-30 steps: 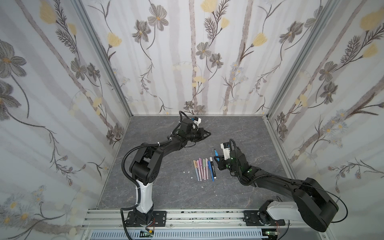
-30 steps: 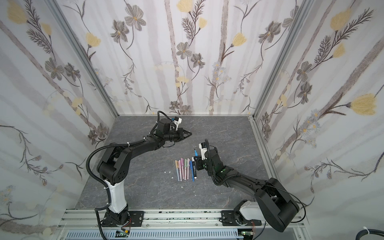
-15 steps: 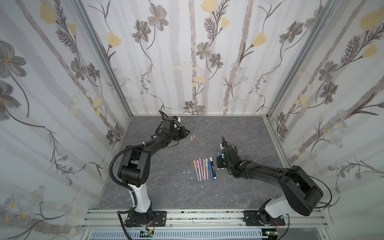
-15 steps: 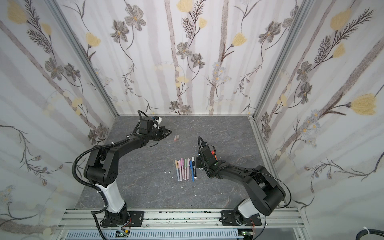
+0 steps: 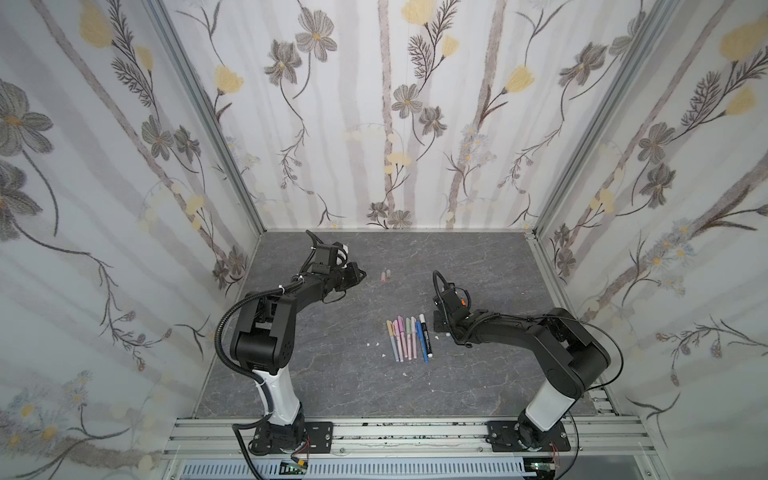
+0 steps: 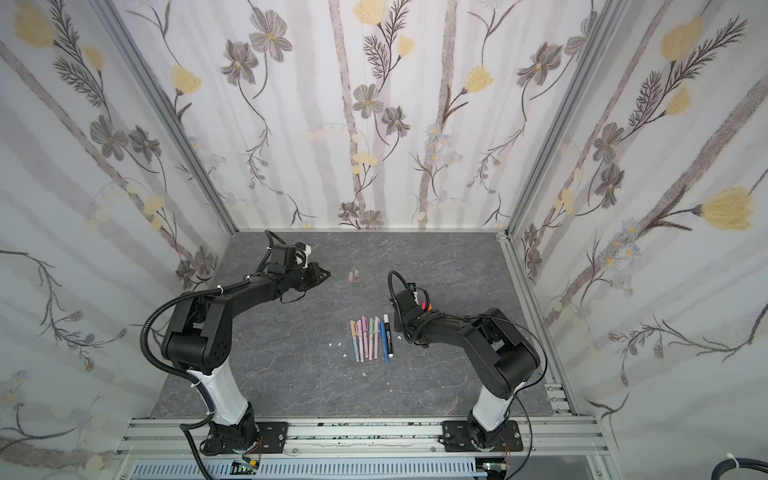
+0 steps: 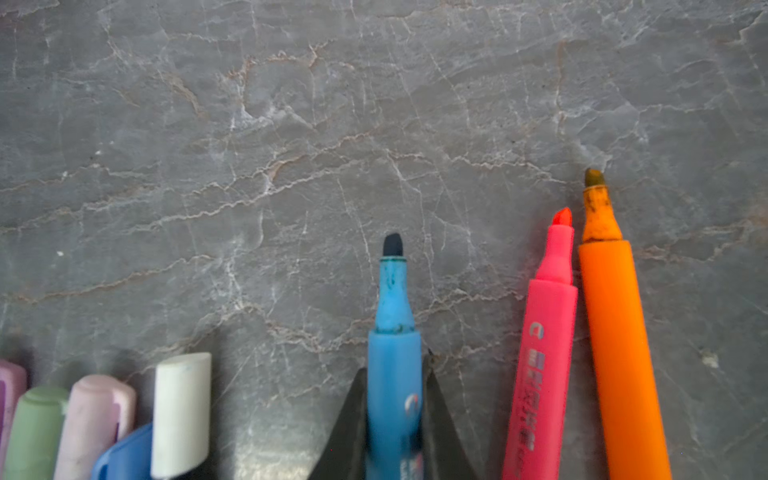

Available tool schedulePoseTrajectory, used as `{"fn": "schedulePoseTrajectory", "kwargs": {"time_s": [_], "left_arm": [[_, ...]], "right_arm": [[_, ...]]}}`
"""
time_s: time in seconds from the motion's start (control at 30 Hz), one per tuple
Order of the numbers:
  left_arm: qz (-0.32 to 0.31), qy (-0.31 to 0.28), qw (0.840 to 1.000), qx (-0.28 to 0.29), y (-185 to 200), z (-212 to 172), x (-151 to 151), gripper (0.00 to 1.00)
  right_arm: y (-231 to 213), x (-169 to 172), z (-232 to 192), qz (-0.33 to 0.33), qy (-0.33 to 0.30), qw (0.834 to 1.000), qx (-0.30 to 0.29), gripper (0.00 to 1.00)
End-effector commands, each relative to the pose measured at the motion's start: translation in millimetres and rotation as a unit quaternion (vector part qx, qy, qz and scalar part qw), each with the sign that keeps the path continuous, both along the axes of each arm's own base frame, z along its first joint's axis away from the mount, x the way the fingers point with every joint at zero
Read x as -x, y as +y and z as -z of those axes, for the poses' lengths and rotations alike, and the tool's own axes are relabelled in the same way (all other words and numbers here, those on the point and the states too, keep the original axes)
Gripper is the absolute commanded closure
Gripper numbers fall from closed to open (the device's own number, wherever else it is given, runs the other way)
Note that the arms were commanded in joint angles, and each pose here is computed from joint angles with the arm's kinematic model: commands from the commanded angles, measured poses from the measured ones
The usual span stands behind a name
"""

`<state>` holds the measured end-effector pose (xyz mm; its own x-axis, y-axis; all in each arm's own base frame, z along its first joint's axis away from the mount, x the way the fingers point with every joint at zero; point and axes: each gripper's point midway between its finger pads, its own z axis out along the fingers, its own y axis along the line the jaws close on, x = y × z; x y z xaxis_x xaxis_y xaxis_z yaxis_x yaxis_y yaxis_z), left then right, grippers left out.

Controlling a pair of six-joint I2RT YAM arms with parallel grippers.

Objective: Open the pen caps
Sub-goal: 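Lower the blue marker with the right gripper while the left drops the cap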

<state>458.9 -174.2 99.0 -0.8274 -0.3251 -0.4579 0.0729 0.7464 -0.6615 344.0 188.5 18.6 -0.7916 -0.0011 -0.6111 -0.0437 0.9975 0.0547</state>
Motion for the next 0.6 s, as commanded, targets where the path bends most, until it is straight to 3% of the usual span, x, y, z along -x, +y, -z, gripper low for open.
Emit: {"fn": "schedulePoseTrajectory", "kwargs": {"time_s": [0.0,0.57], "left_arm": [[0.007,-0.013,1.0,0.0,0,2,-4,1.0],[0.009,-0.004,1.0,0.006,-1,13,-5,1.0]], "right_arm": [[-16,4,10,0.019,0.011,0.999,0.034,0.94],[-33,10,8,0.029,0.013,0.997,0.069,0.74]]}}
